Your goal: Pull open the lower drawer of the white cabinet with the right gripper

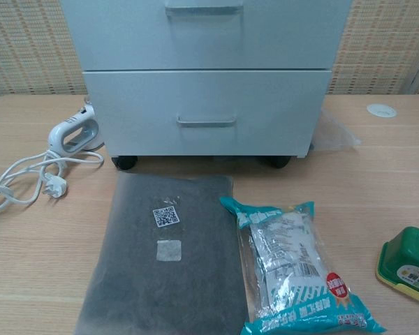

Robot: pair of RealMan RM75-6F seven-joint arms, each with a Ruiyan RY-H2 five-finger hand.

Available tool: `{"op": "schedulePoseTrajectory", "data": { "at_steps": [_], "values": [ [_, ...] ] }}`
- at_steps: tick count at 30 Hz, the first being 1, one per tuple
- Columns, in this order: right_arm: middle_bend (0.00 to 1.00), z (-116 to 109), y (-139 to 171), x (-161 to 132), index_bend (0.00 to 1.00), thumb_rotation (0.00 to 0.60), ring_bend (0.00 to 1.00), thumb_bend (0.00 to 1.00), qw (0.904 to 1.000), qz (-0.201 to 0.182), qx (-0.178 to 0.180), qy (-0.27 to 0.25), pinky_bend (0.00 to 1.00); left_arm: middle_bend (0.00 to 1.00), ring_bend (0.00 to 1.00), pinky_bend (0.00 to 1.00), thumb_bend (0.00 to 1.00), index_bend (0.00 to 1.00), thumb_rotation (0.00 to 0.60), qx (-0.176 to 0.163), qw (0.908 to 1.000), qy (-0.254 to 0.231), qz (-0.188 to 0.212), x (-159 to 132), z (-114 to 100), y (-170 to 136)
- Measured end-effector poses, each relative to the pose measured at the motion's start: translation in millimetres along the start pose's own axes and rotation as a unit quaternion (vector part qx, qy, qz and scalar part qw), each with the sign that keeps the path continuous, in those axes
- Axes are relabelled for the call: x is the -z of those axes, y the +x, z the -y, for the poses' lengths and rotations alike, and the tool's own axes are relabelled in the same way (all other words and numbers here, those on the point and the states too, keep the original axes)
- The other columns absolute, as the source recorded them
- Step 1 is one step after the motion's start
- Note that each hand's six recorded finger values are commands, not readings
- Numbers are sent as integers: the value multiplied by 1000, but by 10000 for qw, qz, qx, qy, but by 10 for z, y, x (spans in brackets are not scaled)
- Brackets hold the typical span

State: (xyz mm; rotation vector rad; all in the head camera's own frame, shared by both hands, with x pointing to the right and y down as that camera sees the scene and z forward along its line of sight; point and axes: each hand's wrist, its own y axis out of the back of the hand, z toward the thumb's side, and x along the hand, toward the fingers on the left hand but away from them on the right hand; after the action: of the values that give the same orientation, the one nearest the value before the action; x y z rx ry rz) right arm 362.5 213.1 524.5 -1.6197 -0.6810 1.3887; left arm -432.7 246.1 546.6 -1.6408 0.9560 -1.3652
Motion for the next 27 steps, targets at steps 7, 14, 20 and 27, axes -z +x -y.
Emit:
{"op": "schedulePoseTrajectory", "data": {
  "at_steps": [7,14,20,27],
  "values": [
    [686,17,-132,-156,155,600,677,343,9997,-221,-49,37,793,2,28,112,324,91,600,14,9999,37,102,-22,2,20],
    [757,-22,-430,-458,155,600,730,343,9981,-602,-125,85,793,2,28,112,325,91,600,-1,9999,15,138,-47,-2,30],
    [850,-24,-811,-795,156,600,848,351,9946,-980,-306,120,792,2,28,112,325,91,600,2,9999,33,124,-47,-11,7],
    [896,50,-1234,-1254,155,600,907,374,9895,-1327,-566,67,799,2,28,112,325,91,600,20,10000,74,56,-14,-14,-22]
  ]
}}
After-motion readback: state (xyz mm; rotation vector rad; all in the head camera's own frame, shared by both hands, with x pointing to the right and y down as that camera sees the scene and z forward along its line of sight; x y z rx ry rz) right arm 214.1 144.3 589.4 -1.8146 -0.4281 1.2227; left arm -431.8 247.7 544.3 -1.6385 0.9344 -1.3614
